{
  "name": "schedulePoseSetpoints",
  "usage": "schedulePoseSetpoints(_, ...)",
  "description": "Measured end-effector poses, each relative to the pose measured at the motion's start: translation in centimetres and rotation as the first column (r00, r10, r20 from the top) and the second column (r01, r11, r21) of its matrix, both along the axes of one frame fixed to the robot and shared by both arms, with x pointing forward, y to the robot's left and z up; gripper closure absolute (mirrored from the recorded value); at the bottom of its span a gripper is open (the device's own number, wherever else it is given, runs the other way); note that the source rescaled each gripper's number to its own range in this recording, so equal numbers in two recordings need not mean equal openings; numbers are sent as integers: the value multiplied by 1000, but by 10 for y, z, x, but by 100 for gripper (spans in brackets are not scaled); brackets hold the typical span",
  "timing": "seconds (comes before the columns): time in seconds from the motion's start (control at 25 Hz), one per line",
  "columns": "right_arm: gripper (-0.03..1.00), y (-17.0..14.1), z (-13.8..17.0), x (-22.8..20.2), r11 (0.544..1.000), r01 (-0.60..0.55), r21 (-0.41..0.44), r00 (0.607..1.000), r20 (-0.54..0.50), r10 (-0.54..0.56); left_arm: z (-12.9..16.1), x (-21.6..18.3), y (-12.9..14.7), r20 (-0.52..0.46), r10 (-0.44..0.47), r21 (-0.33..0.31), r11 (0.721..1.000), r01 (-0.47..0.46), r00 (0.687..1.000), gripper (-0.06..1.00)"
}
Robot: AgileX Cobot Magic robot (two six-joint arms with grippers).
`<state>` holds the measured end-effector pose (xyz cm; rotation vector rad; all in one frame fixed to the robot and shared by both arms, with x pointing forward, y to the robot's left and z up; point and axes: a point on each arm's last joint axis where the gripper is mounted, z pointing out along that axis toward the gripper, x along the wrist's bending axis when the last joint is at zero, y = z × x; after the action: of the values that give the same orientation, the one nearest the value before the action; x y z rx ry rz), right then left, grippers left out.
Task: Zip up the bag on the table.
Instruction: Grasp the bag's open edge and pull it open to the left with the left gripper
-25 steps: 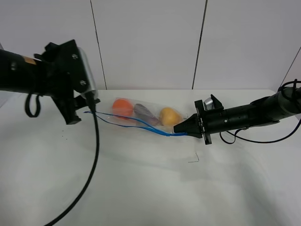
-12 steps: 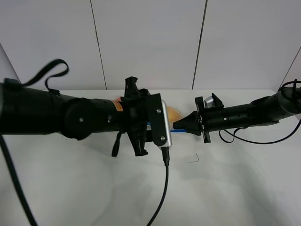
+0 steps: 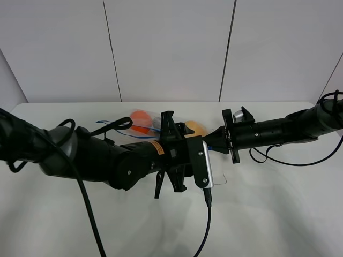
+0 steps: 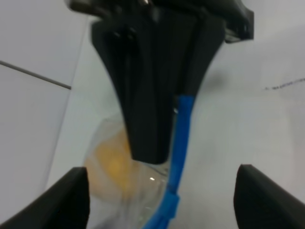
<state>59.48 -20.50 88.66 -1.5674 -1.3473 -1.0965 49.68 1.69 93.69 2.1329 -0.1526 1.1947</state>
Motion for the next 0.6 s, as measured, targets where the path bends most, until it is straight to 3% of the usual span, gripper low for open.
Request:
schedulePoseSetpoints(0.2,96,0,0,0,1000,3,2,1000,-6,-3,-20,5,-2,15,24,-17,1000,-24,1000,8)
schedulePoseSetpoints(0.28,96,0,0,0,1000,3,2,1000,-7,-3,-25,5,-3,17,29,-20,999,-29,999,19)
schedulePoseSetpoints(0.48,96,0,0,0,1000,4,3,1000,-10,-4,-24,7,-3,47,37,-42,999,-35,998,63)
schedulePoseSetpoints(0.6,96,0,0,0,1000,6,4,1000,-13,-6,-22,7,-3,57,40,-50,998,-37,998,76)
